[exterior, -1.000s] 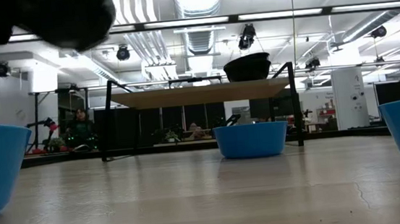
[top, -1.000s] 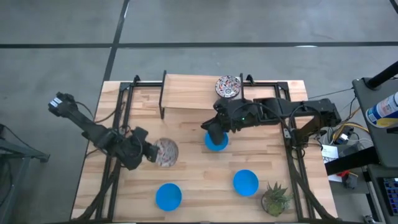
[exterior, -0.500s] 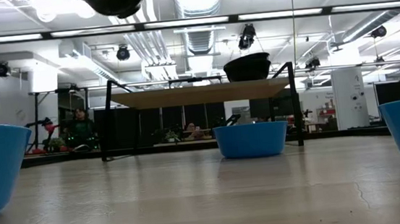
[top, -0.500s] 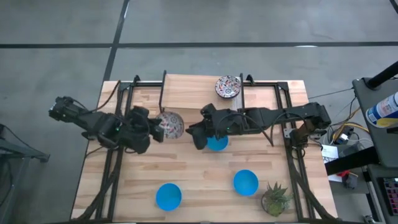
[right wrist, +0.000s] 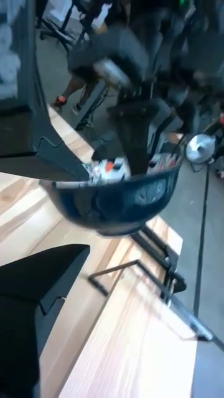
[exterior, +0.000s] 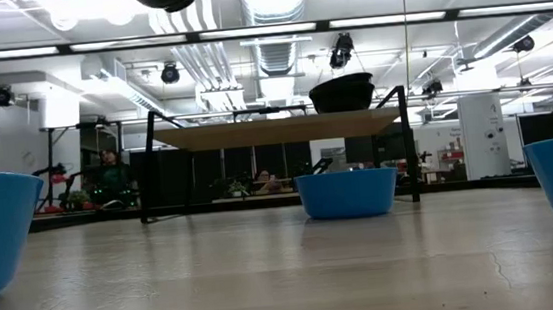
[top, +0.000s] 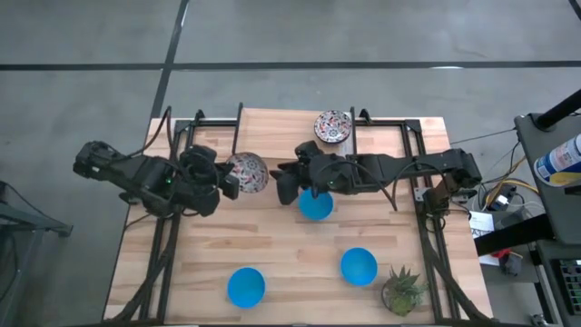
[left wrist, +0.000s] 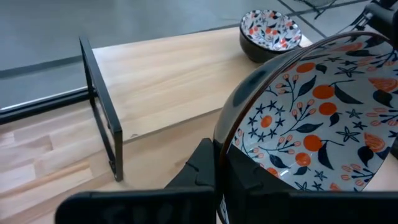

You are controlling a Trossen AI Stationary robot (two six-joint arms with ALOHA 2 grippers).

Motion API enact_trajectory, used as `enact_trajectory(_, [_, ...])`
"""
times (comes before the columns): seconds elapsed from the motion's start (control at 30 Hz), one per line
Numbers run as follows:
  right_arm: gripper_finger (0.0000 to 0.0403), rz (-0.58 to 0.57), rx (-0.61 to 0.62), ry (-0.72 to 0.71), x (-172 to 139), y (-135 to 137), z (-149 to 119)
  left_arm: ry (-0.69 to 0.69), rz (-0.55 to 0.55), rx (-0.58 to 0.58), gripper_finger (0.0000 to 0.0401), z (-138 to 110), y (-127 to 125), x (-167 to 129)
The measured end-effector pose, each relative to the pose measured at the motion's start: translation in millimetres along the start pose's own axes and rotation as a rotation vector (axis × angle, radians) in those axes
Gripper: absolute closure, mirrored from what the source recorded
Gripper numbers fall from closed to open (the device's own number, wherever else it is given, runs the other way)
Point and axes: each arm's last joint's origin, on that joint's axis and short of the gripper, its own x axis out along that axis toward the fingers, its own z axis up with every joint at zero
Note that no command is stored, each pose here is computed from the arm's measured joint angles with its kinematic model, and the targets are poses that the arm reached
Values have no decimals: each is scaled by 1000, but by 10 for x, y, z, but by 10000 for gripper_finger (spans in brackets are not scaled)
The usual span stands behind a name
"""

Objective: Pick & Place Mini bowls
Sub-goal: Stack the white bowl on the other white bowls on the shelf

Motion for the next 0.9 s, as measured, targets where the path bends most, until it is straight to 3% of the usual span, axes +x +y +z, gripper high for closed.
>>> enact_trajectory(0.6, [236, 11, -4, -18, 208, 45, -132, 2, 4, 0, 399, -14, -57, 62])
enact_trajectory(0.9, [248, -58, 4, -34, 354, -3, -231, 22, 9, 10, 400, -34, -64, 77])
